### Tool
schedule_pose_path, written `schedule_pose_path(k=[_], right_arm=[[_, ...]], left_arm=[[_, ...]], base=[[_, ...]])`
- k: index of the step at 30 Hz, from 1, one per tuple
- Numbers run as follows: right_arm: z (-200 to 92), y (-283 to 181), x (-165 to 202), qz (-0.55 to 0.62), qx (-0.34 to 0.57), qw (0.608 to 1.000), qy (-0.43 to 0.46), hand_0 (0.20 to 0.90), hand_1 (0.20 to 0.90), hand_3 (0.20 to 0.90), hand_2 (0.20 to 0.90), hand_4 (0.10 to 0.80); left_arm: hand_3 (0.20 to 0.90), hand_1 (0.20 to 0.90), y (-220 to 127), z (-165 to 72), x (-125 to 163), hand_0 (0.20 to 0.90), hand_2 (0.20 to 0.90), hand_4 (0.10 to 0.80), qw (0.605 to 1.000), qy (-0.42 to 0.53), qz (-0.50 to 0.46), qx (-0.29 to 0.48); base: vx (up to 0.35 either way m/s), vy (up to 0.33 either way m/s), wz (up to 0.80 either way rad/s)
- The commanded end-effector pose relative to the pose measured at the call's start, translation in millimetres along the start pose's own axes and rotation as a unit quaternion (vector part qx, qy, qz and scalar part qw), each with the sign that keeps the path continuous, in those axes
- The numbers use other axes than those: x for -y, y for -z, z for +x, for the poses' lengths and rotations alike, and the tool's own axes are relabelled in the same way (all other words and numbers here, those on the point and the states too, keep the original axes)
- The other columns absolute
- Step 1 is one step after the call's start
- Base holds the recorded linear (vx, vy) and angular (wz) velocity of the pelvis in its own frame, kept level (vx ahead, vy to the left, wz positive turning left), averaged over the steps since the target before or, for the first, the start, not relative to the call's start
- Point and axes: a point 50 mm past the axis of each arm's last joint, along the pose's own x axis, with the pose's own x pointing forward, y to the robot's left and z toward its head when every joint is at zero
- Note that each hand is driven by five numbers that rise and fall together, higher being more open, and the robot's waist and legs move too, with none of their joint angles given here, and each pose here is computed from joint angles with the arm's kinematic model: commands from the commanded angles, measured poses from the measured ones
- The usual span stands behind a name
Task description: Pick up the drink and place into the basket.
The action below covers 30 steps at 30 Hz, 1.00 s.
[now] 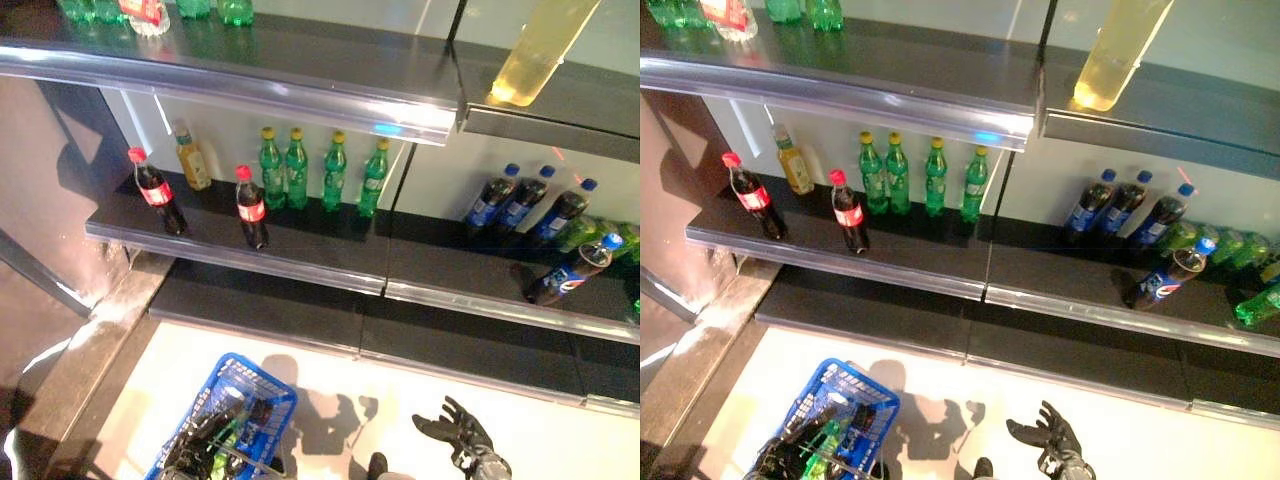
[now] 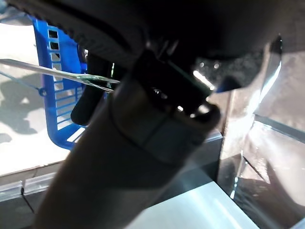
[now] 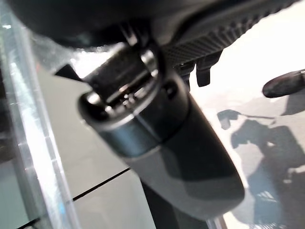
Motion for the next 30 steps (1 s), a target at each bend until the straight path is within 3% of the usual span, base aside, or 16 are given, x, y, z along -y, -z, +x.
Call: schedule_pose_path(k=[1,15,30], right_arm=[[-2,-12,38,-0.032,0.022,0.999,0.026,0.900,0.900,0.900,0.900,0.800],[-6,15,47,-0.045,-0.086,0.995,0.020,0.900,0.900,0.900,0.900,0.800],[-7,25,48,-0.080,-0.137,0.987,0.039,0.900,0.900,0.900,0.900,0.800]], left_arm=[[0.200,0.300,-69,6,20,0.300,0.300,0.100,0.984,0.070,0.069,0.147],[0.200,0.300,-24,6,-17,0.300,0.300,0.100,0.984,0.014,0.173,0.023],[0.200,0.300,-5,5,-13,0.300,0.300,0.100,0.975,0.030,0.218,-0.026]], base=[[-0.004,0.009,-0.11],[-0.002,0.002,-0.03],[0.000,0.000,0.00]])
